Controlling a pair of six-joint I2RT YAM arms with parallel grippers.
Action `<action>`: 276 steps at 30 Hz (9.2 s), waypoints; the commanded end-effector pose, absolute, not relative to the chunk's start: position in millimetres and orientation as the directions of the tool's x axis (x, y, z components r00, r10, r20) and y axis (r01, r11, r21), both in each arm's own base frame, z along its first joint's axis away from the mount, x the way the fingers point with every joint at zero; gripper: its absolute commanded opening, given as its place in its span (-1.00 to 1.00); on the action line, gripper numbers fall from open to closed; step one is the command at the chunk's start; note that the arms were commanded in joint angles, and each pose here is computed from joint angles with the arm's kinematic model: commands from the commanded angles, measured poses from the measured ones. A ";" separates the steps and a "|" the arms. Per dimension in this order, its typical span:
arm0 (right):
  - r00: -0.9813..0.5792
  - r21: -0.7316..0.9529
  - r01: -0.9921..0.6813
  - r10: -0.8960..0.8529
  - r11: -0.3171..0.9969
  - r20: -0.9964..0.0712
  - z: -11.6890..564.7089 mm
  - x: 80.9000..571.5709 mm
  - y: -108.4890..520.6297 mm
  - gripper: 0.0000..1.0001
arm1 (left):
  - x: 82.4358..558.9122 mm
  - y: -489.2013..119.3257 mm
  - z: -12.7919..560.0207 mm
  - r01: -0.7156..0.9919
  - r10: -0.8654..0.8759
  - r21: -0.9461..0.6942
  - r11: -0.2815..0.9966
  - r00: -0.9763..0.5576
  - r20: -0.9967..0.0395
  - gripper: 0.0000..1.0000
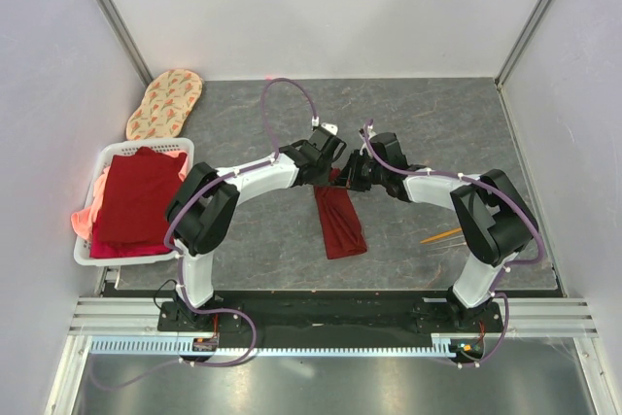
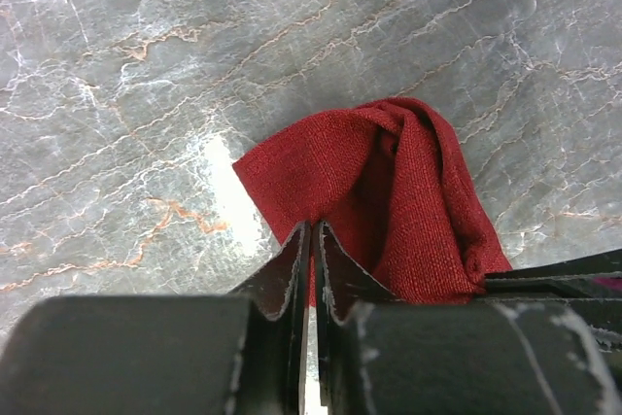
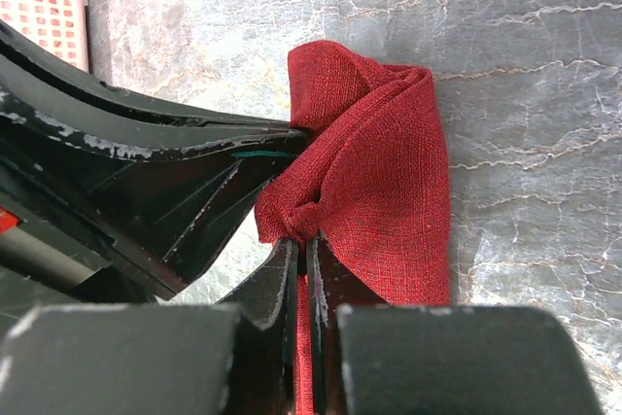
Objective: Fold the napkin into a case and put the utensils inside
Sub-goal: Stuff the top corner of the smaller-rectangle-folded napkin into the folded napkin, then smooth out the smaller rectangle-folded napkin at the center of the board.
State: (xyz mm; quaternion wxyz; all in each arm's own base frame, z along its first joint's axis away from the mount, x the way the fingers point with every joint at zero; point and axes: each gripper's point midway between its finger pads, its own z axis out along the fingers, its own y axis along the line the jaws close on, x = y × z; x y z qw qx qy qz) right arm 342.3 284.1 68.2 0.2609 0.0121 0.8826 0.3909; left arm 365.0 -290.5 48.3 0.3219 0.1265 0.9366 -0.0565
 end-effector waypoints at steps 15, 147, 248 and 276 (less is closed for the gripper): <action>-0.898 0.712 -0.103 0.242 0.695 -0.367 47.1 364.9 314.4 -1.00 | 352.3 -316.8 87.6 0.290 0.075 -0.243 0.926 -0.770 -0.633 -0.96; -0.934 0.765 -0.235 0.078 0.600 -0.349 52.1 348.2 366.4 -0.28 | 330.6 -205.8 89.9 -0.094 -0.302 -0.388 0.917 -0.798 -0.521 -0.25; -0.855 0.353 -0.457 -0.295 0.816 -0.426 64.0 245.3 253.3 -0.10 | 212.5 -288.7 25.8 0.008 -0.144 -0.565 0.825 -0.964 -0.223 -0.70; -0.925 0.428 -0.273 -0.114 0.862 -0.362 15.3 213.5 282.3 -0.65 | 204.1 -302.2 21.5 0.009 -0.154 -0.604 0.797 -0.964 -0.217 -0.78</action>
